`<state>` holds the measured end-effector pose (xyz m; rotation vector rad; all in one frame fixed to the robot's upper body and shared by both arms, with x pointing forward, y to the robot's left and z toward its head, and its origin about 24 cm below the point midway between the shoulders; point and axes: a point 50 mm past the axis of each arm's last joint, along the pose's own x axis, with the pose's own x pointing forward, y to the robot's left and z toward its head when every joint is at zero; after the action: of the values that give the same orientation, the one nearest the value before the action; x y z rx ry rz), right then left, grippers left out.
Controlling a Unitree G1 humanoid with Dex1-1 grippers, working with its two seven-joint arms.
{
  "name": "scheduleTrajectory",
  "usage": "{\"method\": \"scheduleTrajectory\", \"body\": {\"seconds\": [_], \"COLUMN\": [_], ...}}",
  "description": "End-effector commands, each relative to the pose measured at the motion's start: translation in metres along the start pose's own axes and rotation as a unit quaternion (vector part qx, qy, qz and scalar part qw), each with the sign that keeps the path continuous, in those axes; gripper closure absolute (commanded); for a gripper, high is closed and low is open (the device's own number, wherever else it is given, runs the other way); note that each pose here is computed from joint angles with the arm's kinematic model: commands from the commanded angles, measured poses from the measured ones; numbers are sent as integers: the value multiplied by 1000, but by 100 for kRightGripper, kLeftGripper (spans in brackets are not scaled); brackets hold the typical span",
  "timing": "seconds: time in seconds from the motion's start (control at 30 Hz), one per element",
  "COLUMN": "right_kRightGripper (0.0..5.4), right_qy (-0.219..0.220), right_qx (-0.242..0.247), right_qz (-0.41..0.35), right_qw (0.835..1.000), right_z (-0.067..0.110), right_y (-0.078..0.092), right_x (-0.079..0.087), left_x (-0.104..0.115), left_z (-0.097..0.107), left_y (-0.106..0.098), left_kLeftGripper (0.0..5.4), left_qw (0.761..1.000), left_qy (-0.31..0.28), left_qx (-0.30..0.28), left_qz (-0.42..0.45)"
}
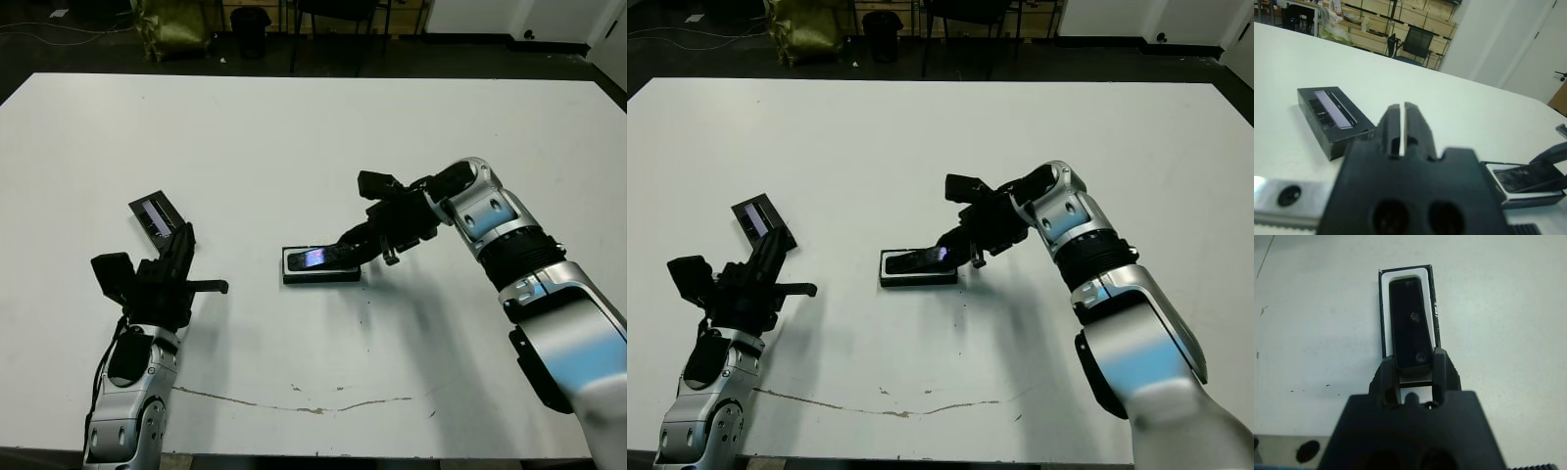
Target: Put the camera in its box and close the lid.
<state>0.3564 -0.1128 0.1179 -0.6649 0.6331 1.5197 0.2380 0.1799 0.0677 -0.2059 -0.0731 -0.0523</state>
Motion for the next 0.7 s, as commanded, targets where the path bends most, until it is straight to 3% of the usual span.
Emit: {"method": "scheduleTrajectory", "body": {"seconds": [0.03, 0.27, 0.7], "right_kRightGripper": [518, 518, 237], "right_qy": [-2, 4, -1], "right_qx": [18, 39, 30], "right_qz": [40, 35, 40], "right_qw": [999, 999, 999], "right_z": [1, 1, 6], "right_y": [4, 3, 2], "right_x": [8, 6, 3], "left_x": [-3, -3, -3], "left_z": [-5, -5, -6], "left_y": [2, 2, 2], "left_kLeftGripper": [540, 540, 540], "left_qw": [1000, 1000, 1000], "left_qy": [17, 17, 15], "left_qx": [0, 2, 2], "left_qz": [7, 4, 3]}}
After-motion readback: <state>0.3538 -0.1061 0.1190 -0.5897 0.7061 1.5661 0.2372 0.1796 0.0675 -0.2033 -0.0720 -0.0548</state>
